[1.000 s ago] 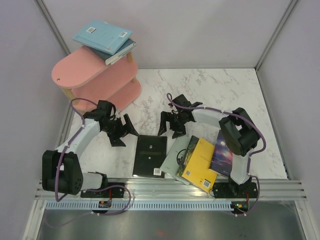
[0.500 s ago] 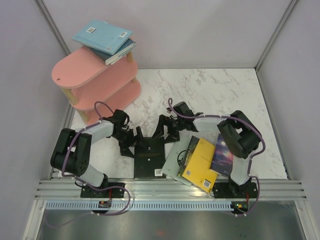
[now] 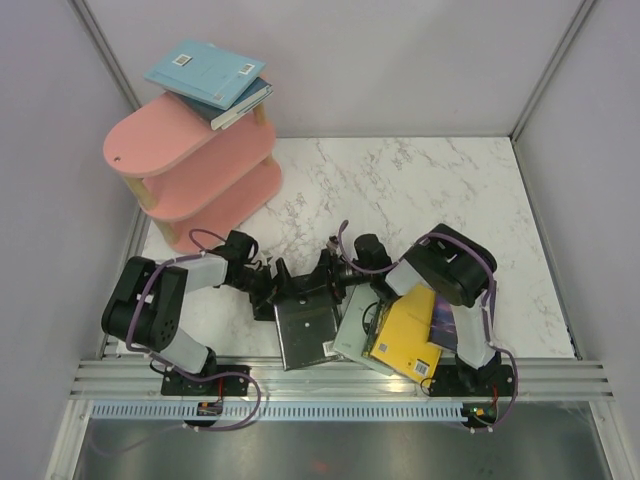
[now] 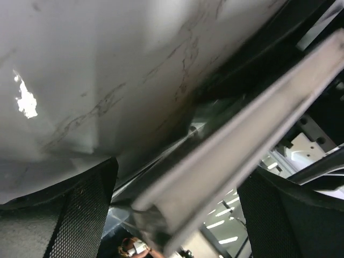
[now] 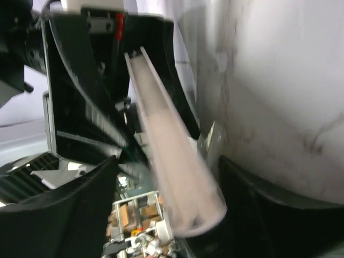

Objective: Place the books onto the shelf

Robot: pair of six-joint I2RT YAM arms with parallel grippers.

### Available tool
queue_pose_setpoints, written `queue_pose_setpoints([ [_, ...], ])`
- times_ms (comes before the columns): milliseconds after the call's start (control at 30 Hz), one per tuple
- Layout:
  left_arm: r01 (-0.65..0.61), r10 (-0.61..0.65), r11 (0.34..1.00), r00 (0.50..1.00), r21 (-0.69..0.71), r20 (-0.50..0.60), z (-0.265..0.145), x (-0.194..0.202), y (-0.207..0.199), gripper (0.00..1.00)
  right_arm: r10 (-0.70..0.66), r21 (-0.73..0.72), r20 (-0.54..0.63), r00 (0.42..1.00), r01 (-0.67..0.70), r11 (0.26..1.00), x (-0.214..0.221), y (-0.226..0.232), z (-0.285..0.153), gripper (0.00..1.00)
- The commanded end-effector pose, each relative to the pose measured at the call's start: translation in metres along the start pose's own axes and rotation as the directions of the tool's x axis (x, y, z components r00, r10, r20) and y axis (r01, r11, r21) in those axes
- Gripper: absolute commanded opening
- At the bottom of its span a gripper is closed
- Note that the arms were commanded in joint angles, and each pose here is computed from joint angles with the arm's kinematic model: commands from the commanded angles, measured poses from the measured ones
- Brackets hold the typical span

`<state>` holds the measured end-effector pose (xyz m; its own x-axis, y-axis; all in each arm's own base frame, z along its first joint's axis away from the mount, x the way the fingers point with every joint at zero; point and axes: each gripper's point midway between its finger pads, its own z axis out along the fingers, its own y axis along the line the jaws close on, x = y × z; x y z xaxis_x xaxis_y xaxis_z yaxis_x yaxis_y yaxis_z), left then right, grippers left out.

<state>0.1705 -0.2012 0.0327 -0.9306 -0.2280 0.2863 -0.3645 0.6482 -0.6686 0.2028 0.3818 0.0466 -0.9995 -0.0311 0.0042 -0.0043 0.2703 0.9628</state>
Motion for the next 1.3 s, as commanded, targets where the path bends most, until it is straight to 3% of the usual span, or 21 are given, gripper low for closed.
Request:
queue_pose_setpoints([
  [0, -0.124, 0.116, 0.991, 0.981, 0.041, 0.157, 0.009, -0.042, -0.012, 0.92, 0.105, 0.011, -0.123, 0.987, -0.104, 0.995, 0.043, -0.005, -0.003, 0.73],
  [33, -0.13, 0.121, 0.99, 0.978, 0.046, 0.168, 0.007, -0.043, -0.014, 0.92, 0.068, 0.03, -0.114, 0.991, -0.065, 0.997, 0.043, -0.01, -0.003, 0.66],
  [67, -0.133, 0.122, 0.99, 0.978, 0.05, 0.172, 0.006, -0.043, -0.016, 0.92, 0.085, 0.065, -0.116, 0.99, -0.078, 0.995, 0.045, -0.014, -0.006, 0.52],
  [233, -0.148, 0.13, 0.986, 0.969, 0.075, 0.209, -0.008, -0.044, -0.026, 0.92, 0.039, 0.103, -0.109, 0.993, -0.028, 0.994, 0.04, -0.014, -0.006, 0.18],
  [267, -0.16, 0.139, 0.984, 0.965, 0.081, 0.222, -0.015, -0.041, -0.031, 0.92, 0.016, 0.107, -0.105, 0.994, -0.005, 0.994, 0.034, -0.009, -0.005, 0.03],
  [300, -0.166, 0.145, 0.984, 0.962, 0.072, 0.233, -0.019, -0.041, -0.032, 0.93, 0.008, 0.11, -0.095, 0.995, 0.003, 0.994, 0.029, -0.005, -0.006, 0.0],
  [567, -0.286, 0.231, 0.955, 0.886, 0.08, 0.402, -0.077, -0.039, -0.073, 0.97, -0.119, -0.019, -0.005, 0.993, 0.119, 0.993, -0.028, 0.085, -0.022, 0.0],
  [633, -0.312, 0.247, 0.946, 0.868, 0.087, 0.43, -0.091, -0.037, -0.083, 0.97, -0.083, -0.094, 0.038, 0.996, 0.086, 0.992, -0.045, 0.115, -0.037, 0.0],
  [667, -0.319, 0.252, 0.944, 0.86, 0.084, 0.443, -0.095, -0.038, -0.086, 0.97, -0.121, -0.179, 0.079, 0.99, 0.133, 0.975, -0.055, 0.14, -0.044, 0.0],
  [733, -0.338, 0.261, 0.937, 0.845, 0.088, 0.466, -0.103, -0.036, -0.092, 0.97, -0.036, -0.273, 0.103, 0.994, 0.063, 0.96, -0.072, 0.17, -0.063, 0.0],
  [767, -0.348, 0.265, 0.933, 0.837, 0.092, 0.479, -0.108, -0.037, -0.097, 0.97, -0.082, -0.341, 0.137, 0.987, 0.125, 0.932, -0.078, 0.191, -0.074, 0.0],
  [800, -0.365, 0.274, 0.926, 0.826, 0.098, 0.492, -0.112, -0.037, -0.103, 0.97, -0.036, -0.377, 0.119, 0.992, 0.078, 0.923, -0.08, 0.202, -0.08, 0.0],
  [933, -0.47, 0.308, 0.864, 0.775, 0.179, 0.551, -0.134, -0.029, -0.141, 0.93, -0.069, -0.539, 0.126, 0.99, 0.127, 0.832, -0.082, 0.249, -0.108, 0.0],
  [1033, -0.522, 0.309, 0.818, 0.752, 0.24, 0.583, -0.153, -0.02, -0.167, 0.81, -0.04, -0.649, 0.091, 0.995, 0.09, 0.756, -0.077, 0.265, -0.128, 0.0],
  [1200, -0.624, 0.353, 0.729, 0.694, 0.28, 0.627, -0.187, 0.001, -0.208, 0.44, -0.049, -0.664, 0.085, 0.995, 0.093, 0.742, -0.075, 0.267, -0.133, 0.0],
  [1233, -0.636, 0.371, 0.711, 0.701, 0.3, 0.609, -0.189, 0.008, -0.212, 0.24, -0.05, -0.665, 0.083, 0.995, 0.093, 0.741, -0.074, 0.269, -0.134, 0.0],
  [1267, -0.643, 0.379, 0.701, 0.703, 0.308, 0.602, -0.191, 0.009, -0.217, 0.1, -0.049, -0.667, 0.086, 0.995, 0.094, 0.739, -0.075, 0.27, -0.135, 0.0],
])
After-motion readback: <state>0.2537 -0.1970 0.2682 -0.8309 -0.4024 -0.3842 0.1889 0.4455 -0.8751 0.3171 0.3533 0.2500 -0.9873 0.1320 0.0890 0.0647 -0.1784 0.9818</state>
